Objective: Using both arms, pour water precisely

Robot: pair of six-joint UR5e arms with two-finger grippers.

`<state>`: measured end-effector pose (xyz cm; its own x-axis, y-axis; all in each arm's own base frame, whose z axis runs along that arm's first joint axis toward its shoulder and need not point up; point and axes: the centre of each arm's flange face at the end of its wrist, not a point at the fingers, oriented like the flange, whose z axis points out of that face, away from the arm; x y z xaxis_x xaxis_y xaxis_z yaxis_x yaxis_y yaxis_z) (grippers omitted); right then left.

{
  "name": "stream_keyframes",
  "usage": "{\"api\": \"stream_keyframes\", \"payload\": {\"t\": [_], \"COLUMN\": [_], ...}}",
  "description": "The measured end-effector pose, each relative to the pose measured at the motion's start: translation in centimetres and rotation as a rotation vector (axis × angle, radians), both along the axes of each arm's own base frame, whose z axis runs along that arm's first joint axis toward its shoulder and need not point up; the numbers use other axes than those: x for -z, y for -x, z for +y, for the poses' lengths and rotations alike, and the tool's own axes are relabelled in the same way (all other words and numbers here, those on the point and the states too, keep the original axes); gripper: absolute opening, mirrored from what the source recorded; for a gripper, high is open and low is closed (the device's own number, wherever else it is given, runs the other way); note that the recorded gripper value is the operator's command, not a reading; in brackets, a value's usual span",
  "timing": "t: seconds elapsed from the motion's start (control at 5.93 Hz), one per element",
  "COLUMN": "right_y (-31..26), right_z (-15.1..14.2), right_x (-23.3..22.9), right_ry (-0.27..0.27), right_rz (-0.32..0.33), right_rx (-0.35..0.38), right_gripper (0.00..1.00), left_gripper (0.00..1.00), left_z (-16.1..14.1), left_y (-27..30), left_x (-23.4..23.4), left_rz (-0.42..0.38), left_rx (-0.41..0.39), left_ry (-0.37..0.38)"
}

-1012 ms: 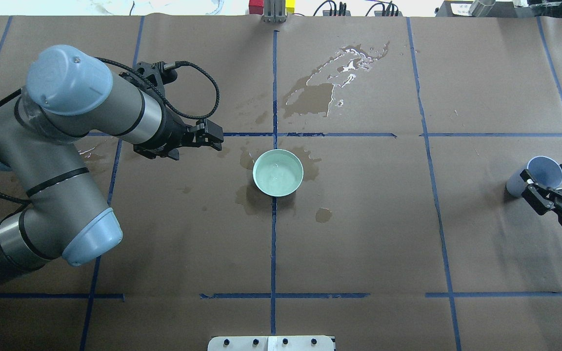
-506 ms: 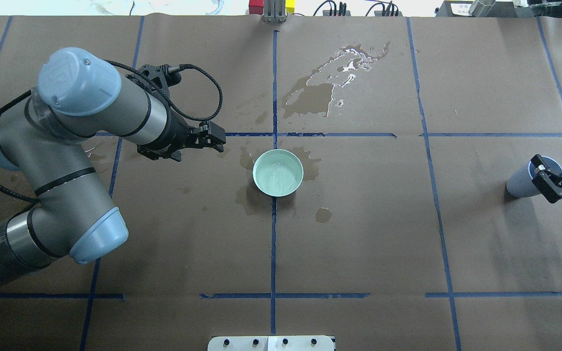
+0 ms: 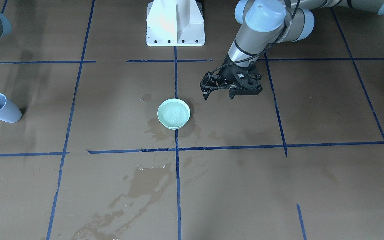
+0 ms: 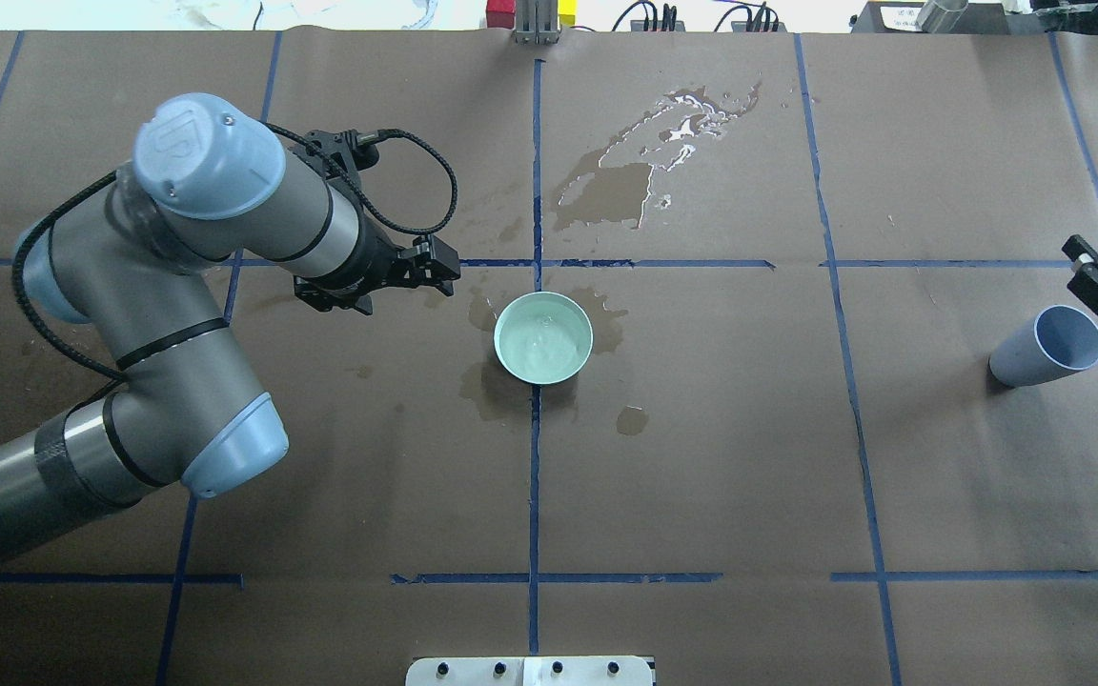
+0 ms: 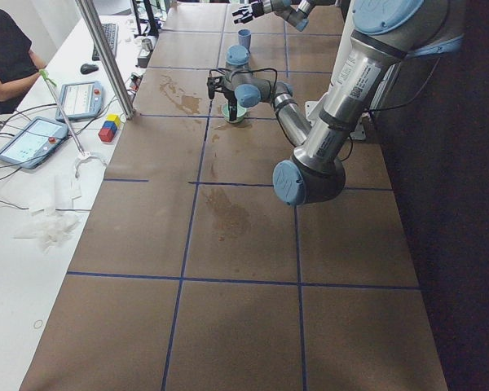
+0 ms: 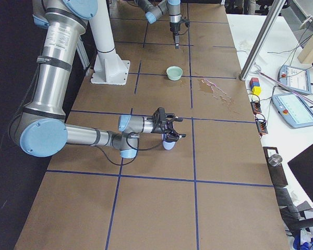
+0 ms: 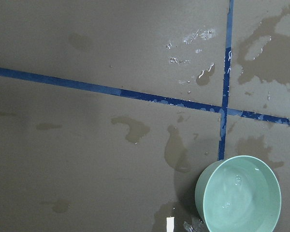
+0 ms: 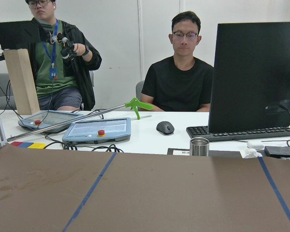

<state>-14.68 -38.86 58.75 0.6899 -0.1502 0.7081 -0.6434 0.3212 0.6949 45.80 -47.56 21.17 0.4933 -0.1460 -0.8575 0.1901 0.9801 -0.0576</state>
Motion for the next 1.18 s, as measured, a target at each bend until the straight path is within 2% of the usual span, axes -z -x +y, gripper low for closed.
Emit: {"api": "stream_keyframes", "payload": {"t": [0.34,0.67,1.01,1.18], "right_y": [-5.8,-12.5,-16.7,-19.0], "right_z": [-5.8,-9.1,-9.2,-8.7], "right_x": [4.2,7.9,7.5,6.5], "right_ry": [0.104,0.271,0.424,0.484], "right_rz": [0.033,0.101,0.175,0.193], "right_rx": [0.098,0.220,0.426,0.549], "right_gripper": [1.00,1.00,1.00,1.00], "left_gripper": [0.98,0.91,0.80,0.69], "left_z": [-1.0,-1.8,-0.7,-0.6], "left_y": [-3.7,-7.0,-9.5,-10.7], "left_x": [-0.3,-0.1,0.0,0.2], "left_rz": [-0.033,-0.077,-0.091,-0.095], "left_rx": [-0.018,-0.037,-0.050,-0.053], "left_ry": [0.040,0.085,0.125,0.139]}}
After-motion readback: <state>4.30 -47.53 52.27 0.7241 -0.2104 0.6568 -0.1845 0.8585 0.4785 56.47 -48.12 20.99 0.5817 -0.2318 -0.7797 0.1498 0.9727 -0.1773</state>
